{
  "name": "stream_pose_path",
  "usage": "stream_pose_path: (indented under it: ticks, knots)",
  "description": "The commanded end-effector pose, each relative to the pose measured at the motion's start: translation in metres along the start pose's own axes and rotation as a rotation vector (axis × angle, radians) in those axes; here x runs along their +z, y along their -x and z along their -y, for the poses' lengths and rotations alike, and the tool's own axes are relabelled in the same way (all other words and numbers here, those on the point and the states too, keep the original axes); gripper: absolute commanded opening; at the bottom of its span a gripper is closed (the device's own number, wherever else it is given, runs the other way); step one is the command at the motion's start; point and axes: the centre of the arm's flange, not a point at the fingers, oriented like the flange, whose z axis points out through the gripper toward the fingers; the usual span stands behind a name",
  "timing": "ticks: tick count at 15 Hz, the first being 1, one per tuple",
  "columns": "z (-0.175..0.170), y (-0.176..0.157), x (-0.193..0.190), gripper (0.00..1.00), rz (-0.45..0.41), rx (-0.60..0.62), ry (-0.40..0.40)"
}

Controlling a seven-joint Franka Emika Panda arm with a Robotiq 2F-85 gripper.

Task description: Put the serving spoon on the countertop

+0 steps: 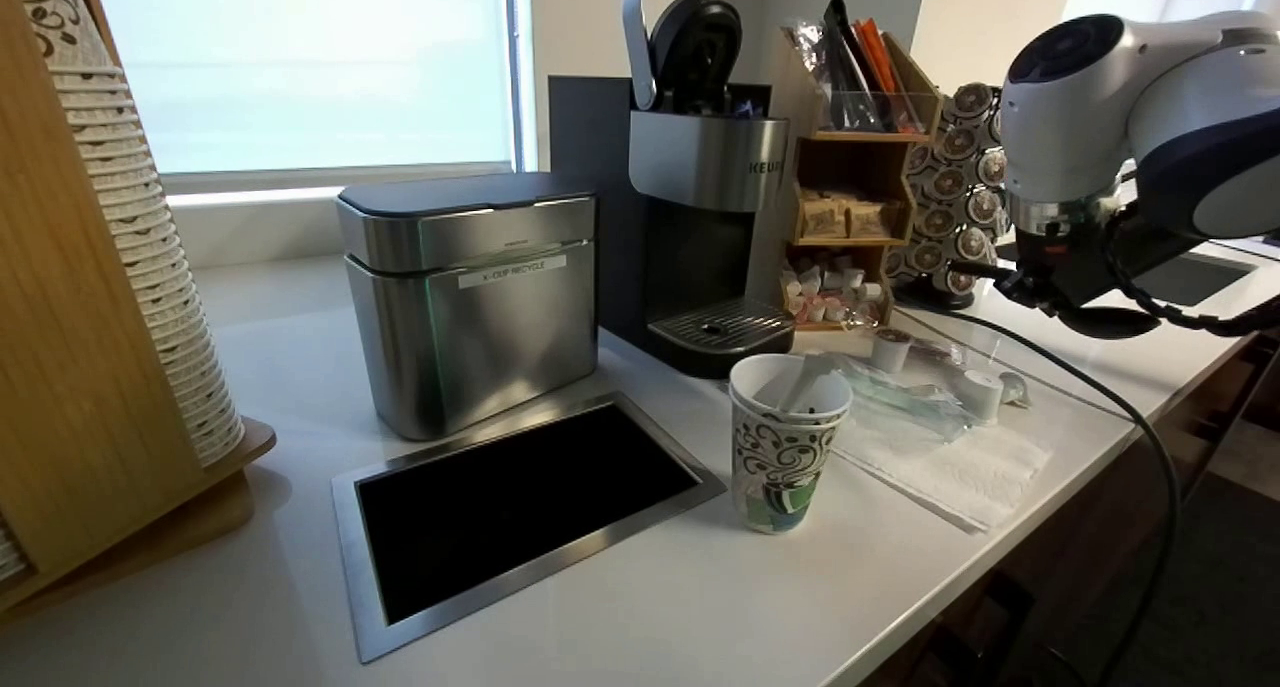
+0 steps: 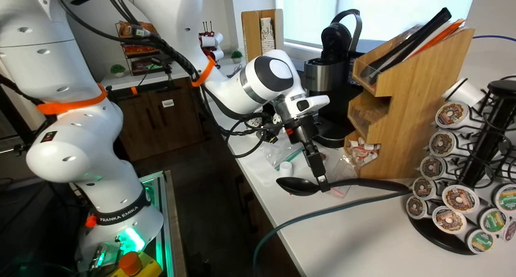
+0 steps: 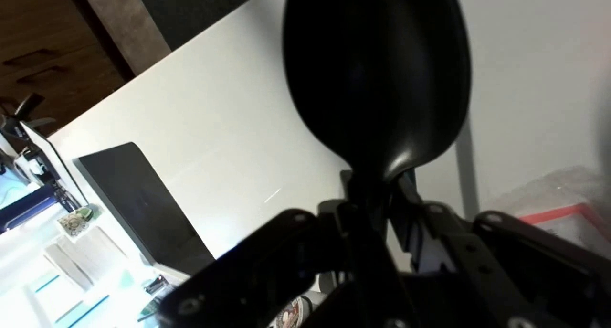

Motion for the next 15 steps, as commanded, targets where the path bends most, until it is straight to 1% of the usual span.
stream_pose_path:
  ticks: [1, 5, 10, 12, 14, 15]
  knots:
    - [0.014, -0.018, 0.008, 0.05, -0.033, -0.068, 0.003]
    - [0.03, -0.033, 0.008, 0.05, -0.041, -0.117, 0.014]
    - [0.05, -0.048, 0.004, 0.05, -0.057, -0.145, 0.043]
    - [0.054, -0.05, 0.007, 0.05, -0.049, -0.142, 0.046]
    - [0.059, -0.053, 0.01, 0.05, -0.039, -0.14, 0.062]
    - [0.063, -0.055, 0.011, 0.05, -0.031, -0.134, 0.083]
